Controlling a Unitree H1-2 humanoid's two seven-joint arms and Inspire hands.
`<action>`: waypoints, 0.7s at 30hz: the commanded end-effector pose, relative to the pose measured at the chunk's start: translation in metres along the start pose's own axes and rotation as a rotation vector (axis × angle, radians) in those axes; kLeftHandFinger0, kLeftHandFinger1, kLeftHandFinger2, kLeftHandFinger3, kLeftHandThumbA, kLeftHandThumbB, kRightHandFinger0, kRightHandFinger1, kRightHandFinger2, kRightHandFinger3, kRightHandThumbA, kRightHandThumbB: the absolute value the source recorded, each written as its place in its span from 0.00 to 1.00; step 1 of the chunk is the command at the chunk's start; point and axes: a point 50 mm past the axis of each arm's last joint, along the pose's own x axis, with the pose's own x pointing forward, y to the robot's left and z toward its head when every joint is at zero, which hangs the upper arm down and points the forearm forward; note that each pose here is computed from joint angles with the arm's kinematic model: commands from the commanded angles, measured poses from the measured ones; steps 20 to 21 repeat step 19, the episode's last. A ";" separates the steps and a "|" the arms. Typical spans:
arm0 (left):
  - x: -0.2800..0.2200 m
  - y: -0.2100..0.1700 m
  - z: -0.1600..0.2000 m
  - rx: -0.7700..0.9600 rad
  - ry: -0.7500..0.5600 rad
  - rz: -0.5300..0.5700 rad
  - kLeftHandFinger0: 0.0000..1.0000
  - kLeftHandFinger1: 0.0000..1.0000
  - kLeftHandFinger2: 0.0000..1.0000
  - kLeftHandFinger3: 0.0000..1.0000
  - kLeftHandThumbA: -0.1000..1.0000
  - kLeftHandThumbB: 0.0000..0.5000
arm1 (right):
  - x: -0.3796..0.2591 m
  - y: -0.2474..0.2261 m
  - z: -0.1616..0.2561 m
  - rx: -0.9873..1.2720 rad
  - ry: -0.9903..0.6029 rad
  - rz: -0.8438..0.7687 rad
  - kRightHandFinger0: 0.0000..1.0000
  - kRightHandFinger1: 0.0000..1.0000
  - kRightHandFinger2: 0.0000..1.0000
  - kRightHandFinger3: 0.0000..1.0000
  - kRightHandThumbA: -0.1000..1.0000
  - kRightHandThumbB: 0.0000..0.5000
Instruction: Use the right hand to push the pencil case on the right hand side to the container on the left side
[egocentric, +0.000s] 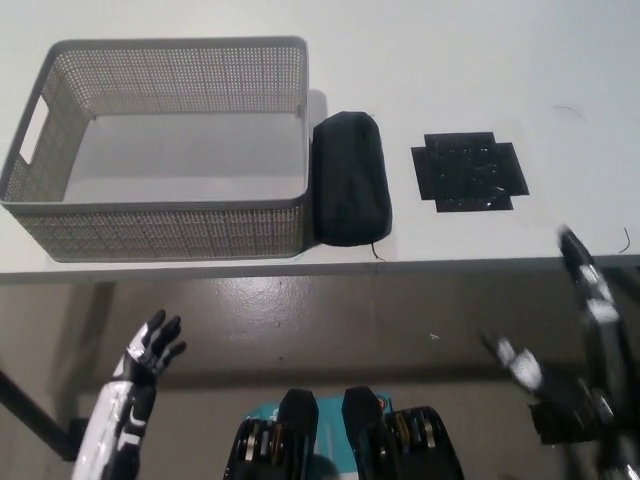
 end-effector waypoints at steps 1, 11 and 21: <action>0.016 0.015 0.008 0.011 -0.059 -0.004 1.00 1.00 1.00 1.00 0.90 0.45 | -0.024 -0.003 0.004 0.090 -0.072 0.058 1.00 1.00 1.00 1.00 1.00 0.78; 0.028 0.036 0.004 0.065 -0.068 0.059 1.00 1.00 1.00 1.00 0.97 0.49 | -0.029 -0.002 -0.038 0.129 0.053 0.060 1.00 1.00 1.00 1.00 1.00 0.74; 0.021 0.039 0.004 0.056 -0.058 0.075 1.00 1.00 1.00 1.00 0.96 0.45 | -0.027 -0.005 -0.044 0.139 0.067 0.050 1.00 1.00 1.00 1.00 1.00 0.70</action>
